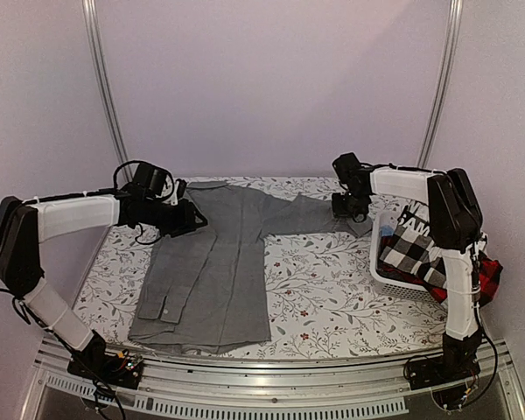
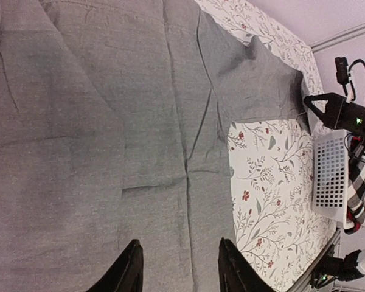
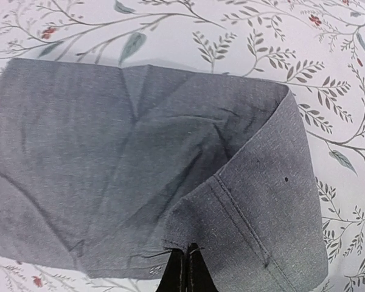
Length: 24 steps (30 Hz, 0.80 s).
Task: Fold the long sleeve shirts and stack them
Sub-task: Pick up the sleeve from the center of the board, then pass from the right arm to the left
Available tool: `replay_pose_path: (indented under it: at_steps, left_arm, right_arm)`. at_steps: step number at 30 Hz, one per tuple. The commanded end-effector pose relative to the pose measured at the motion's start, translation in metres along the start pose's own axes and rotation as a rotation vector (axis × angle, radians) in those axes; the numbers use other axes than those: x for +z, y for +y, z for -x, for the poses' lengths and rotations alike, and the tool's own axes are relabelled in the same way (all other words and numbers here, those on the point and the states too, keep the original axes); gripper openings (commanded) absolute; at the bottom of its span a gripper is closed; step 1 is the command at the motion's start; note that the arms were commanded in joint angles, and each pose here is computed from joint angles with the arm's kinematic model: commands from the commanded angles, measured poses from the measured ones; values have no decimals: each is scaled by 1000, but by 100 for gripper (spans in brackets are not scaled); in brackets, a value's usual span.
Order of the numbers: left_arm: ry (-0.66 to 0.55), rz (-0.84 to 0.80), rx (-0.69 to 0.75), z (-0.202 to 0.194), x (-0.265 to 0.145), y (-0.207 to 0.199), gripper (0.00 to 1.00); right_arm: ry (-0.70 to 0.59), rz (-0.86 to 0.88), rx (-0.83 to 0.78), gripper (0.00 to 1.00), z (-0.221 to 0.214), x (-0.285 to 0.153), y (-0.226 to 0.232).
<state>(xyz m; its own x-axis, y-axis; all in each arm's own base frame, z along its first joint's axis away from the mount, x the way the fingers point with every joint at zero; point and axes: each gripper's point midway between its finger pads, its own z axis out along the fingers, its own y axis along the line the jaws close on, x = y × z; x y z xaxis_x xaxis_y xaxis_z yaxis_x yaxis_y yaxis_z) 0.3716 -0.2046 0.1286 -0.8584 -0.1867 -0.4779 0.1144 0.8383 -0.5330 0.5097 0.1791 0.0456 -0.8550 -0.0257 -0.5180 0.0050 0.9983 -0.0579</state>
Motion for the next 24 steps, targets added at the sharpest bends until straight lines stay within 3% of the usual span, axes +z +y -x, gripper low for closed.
replay_pose_path:
  at_steps: [1, 13, 24]
  left_arm:
    - [10, -191, 3, 8, 5, -43, 42]
    - [50, -407, -45, 12, 18, -82, 51]
    - [84, -442, -85, -1, 26, -85, 55]
  right_arm:
    - [-113, 220, -54, 0, 29, -74, 62]
    - [-141, 668, -254, 0, -17, -161, 234]
    - [-102, 818, -264, 0, -40, -175, 279]
